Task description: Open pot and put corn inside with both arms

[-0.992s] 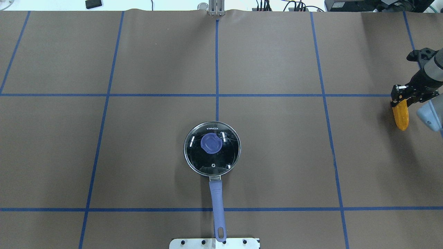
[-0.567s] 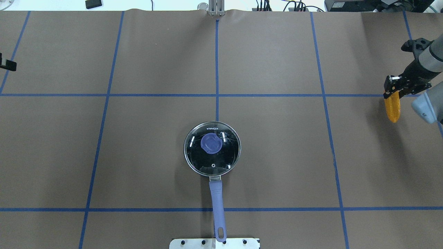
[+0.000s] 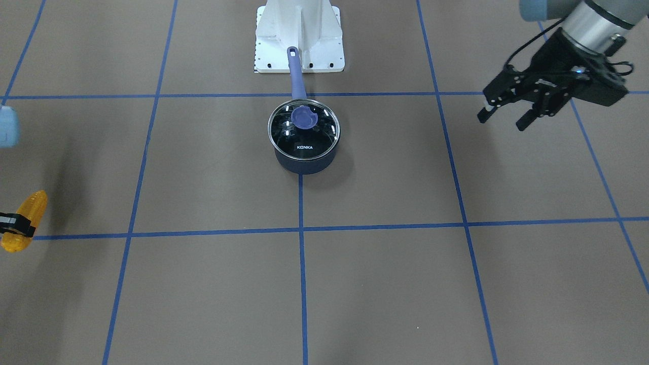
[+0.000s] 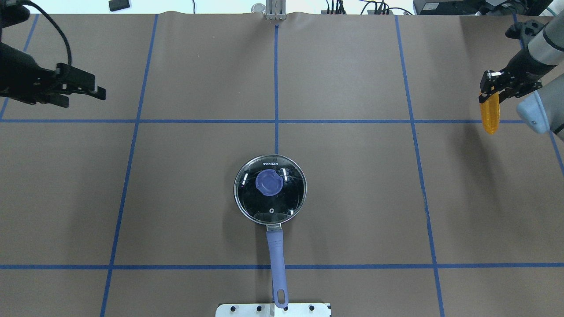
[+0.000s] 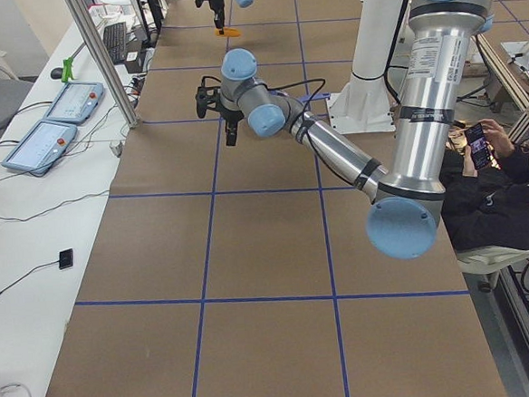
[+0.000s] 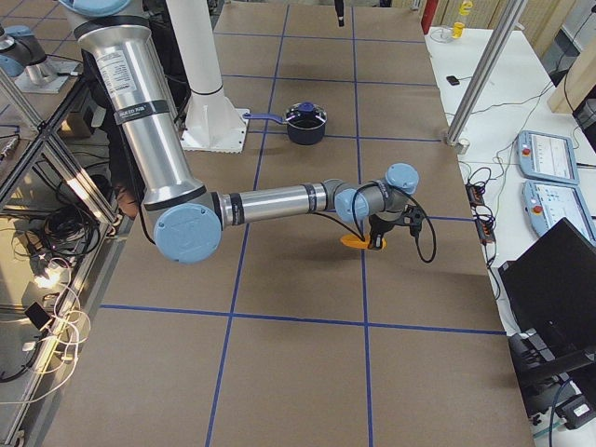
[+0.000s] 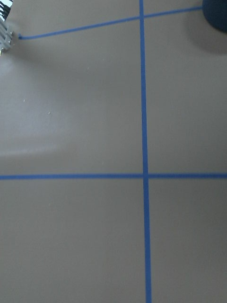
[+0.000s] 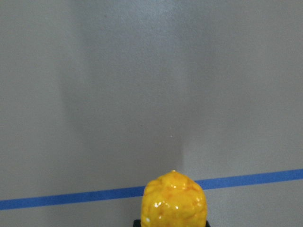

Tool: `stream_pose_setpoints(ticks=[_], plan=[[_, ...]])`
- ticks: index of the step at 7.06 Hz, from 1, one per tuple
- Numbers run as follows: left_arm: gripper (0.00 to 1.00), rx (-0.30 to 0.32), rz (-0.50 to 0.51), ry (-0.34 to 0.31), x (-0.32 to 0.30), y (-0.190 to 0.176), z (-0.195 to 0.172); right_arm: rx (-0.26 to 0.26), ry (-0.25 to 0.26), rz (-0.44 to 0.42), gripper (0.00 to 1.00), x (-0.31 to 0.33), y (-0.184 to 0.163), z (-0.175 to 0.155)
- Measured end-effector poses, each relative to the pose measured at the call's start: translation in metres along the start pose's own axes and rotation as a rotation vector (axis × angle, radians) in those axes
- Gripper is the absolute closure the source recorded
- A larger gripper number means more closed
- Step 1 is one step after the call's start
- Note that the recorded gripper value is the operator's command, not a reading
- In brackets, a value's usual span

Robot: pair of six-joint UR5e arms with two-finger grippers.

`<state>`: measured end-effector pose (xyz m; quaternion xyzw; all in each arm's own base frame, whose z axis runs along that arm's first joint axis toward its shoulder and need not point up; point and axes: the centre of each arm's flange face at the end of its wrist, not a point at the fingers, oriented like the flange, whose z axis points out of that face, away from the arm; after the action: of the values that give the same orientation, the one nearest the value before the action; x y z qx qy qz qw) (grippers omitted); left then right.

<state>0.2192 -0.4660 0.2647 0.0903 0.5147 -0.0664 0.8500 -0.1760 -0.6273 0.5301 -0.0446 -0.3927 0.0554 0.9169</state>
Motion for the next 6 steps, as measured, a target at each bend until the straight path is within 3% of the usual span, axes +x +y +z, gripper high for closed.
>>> stream_pose_setpoints(ticks=[3, 6], plan=[[0.01, -0.034, -0.051, -0.107, 0.149, 0.065, 0.037, -0.007, 0.006, 0.019, 0.82, -0.049, -0.006, -0.044], [0.01, -0.075, -0.026, -0.155, 0.210, 0.121, 0.100, 0.007, -0.002, 0.021, 0.82, -0.066, -0.007, -0.058]])
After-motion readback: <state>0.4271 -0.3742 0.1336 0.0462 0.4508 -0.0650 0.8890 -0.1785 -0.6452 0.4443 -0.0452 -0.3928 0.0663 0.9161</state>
